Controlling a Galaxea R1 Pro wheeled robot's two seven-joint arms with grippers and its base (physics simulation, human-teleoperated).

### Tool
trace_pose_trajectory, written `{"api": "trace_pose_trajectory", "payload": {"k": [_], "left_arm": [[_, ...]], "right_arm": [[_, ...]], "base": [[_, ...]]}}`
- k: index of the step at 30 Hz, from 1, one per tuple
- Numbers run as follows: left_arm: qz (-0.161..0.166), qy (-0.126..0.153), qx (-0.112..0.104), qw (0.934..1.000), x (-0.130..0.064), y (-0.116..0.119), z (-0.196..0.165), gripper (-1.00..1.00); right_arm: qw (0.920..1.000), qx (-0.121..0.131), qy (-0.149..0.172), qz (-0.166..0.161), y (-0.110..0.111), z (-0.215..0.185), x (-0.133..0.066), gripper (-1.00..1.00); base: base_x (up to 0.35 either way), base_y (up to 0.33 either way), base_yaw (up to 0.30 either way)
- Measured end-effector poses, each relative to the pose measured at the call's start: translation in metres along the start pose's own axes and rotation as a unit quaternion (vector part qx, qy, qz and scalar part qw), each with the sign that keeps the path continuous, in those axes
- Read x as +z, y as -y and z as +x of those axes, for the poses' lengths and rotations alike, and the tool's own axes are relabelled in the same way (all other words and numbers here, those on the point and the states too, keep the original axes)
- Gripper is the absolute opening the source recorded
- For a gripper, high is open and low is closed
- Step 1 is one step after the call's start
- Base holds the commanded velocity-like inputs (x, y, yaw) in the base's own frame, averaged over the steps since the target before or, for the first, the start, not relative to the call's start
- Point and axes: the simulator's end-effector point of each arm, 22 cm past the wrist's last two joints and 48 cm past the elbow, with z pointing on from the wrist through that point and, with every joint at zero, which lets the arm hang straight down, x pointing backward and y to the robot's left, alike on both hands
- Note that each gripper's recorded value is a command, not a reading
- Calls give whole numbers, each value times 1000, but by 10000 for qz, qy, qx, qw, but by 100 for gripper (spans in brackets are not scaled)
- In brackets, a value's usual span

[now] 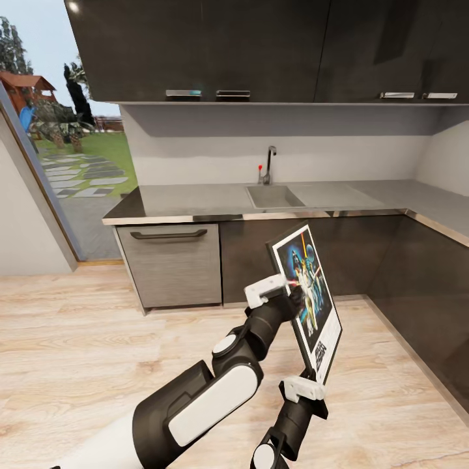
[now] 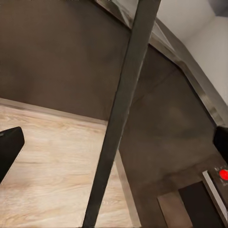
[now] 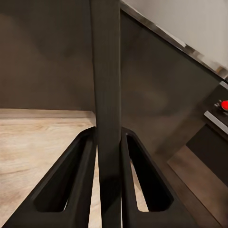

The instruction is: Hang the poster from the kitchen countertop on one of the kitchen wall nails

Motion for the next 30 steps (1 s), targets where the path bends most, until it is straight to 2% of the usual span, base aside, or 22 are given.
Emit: {"api": "trace_pose_trajectory", "payload": {"k": [5,7,10,18,22,26,30], "left_arm": [[-128,16,115,9998,1,-21,-3,100],[-174,26,174,9997,1,-31,-5,100],[-178,25,202,9996,0,-34,-5,100],[-164,18,226,9996,0,-35,-5,100],[-62,16,226,9997,0,-31,-4,100],[-10,29,238,9997,1,-32,-6,100],[330,17,519,9981,0,-57,-13,100]], "right_arm": [[10000,13,-40,8,1,2,1,-100],[9998,52,-169,7,1,8,2,-100],[9996,97,-280,10,1,12,5,-100],[9995,100,-295,60,0,9,16,-100],[9990,27,-392,213,5,15,32,-100],[9989,-2,-453,99,1,21,41,-100],[9966,236,-785,-73,7,46,70,-100]], "base": [[0,0,0],[0,0,0],[0,0,0],[0,0,0],[0,0,0],[0,0,0],[0,0,0]]}}
